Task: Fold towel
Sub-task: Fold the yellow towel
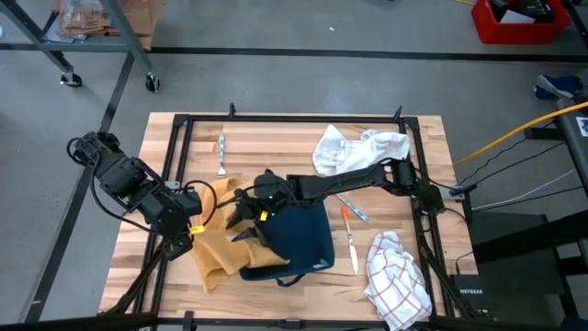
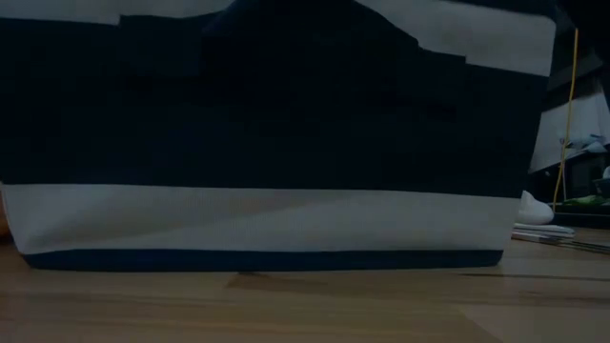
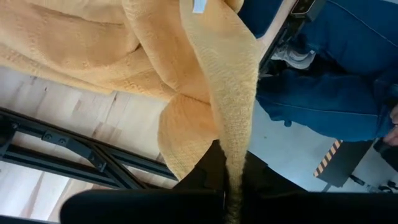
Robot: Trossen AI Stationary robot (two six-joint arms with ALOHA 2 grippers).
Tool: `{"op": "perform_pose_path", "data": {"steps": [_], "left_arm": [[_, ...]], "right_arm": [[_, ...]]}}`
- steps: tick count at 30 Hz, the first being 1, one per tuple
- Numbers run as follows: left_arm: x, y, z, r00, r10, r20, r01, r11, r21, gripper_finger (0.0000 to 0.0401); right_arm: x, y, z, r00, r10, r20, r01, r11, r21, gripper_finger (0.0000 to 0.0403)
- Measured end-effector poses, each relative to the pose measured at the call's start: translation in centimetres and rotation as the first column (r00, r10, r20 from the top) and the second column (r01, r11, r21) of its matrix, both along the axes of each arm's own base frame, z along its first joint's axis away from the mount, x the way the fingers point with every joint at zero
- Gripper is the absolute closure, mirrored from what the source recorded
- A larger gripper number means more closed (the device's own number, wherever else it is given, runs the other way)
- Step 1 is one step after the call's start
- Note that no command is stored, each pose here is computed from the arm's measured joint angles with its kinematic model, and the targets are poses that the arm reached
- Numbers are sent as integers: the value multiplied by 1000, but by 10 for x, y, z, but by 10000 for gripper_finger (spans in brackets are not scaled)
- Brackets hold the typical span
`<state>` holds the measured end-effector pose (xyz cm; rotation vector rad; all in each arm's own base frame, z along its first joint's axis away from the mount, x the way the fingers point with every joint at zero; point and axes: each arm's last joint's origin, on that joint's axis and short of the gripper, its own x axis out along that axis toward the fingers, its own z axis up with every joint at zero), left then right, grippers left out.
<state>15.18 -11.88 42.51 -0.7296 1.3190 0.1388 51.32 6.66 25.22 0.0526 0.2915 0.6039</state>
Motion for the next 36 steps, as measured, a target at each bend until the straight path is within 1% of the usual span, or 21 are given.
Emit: {"op": "perform_pose_path", "data": {"steps": [7,11,14,18,20,25,30,36], "left_arm": [[0,0,0,1000,-1,1,1,1000,0,401],[0,0,0,1000,1,7,-1,1000,8,401],[0,0,0,1000,-1,8,1,1000,8,401],[0,0,0,1000,-15,13,15,1000,13,401],[0,0,0,1000,-16,13,16,1000,14,401],[0,0,0,1000,-17,14,17,1000,15,401],[0,0,0,1000,-15,14,15,1000,15,401],[0,0,0,1000,-15,13,14,1000,15,401]], "right_arm": [[3,1,-11,1000,12,-21,-12,1000,2,210],[6,-2,-17,999,-22,-26,21,1000,-5,210],[7,-9,-16,999,-41,-15,41,999,-1,210],[8,-14,-19,997,-55,-55,57,998,39,210],[8,-13,-22,996,-21,-81,27,997,67,210],[6,-4,-29,987,117,-111,-104,988,118,210],[2,4,-36,965,176,-192,-151,979,139,210],[-6,4,-47,915,243,-322,-191,964,184,210]]}}
